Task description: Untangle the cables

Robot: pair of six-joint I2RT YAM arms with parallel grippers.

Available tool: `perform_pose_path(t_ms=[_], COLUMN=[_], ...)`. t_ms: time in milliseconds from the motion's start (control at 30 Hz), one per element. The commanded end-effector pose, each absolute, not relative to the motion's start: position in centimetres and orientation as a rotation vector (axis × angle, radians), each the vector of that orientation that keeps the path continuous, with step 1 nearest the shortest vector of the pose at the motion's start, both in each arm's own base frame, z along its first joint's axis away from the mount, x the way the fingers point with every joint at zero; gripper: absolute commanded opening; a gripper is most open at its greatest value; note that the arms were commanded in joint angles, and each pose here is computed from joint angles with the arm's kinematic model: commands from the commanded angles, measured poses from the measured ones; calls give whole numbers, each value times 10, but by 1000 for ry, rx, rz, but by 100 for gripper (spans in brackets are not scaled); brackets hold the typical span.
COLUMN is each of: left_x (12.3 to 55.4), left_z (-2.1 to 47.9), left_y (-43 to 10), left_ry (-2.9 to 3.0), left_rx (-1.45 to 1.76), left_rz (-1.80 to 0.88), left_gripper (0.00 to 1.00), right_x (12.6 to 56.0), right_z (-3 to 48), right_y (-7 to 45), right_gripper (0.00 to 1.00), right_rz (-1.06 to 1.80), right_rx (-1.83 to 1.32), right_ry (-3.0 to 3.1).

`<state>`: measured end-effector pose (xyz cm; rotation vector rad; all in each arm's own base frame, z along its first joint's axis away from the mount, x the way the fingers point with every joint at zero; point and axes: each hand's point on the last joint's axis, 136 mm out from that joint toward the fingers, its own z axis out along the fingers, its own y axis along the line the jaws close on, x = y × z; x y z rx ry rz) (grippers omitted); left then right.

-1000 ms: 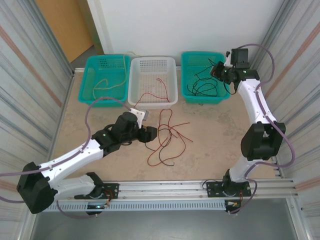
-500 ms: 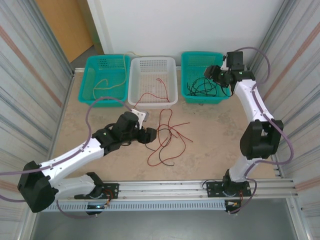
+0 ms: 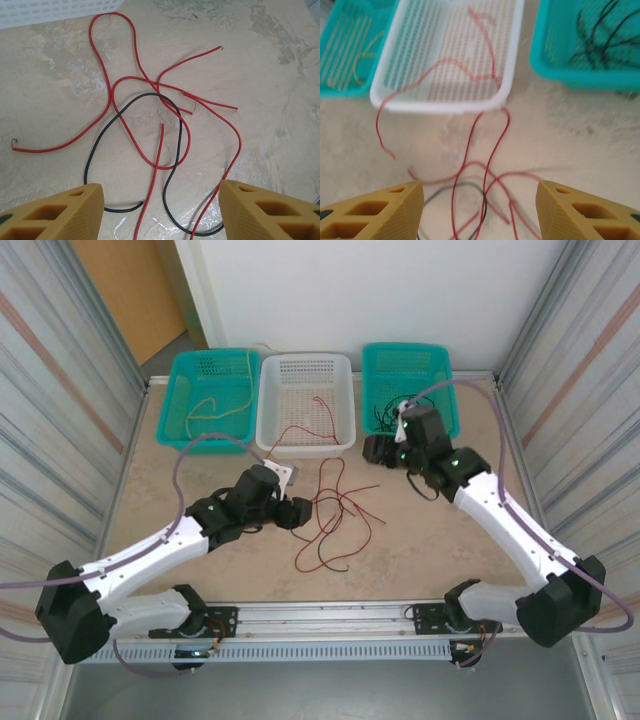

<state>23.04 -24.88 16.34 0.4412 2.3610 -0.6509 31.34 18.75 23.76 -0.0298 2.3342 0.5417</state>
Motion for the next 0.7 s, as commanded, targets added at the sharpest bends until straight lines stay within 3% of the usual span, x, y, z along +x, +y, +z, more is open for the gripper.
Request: perform_pose_path(t_ms=[0, 367, 667], left_x=[229, 229, 242], left_z=[162, 128, 102], left_y=[-254, -286, -310], left_ry=[2367, 2436, 2495], left_rx=[445, 555, 605], left_rz=[-662, -664, -604], left_gripper=[61, 55, 42], right_x=[299, 254, 249], right_z=[207, 131, 107], right_y=[175, 169, 174], right_gripper=[60, 58, 57], right_rz=[458, 511, 534], right_rx=[48, 202, 239], right_ry=[2382, 2533, 2585])
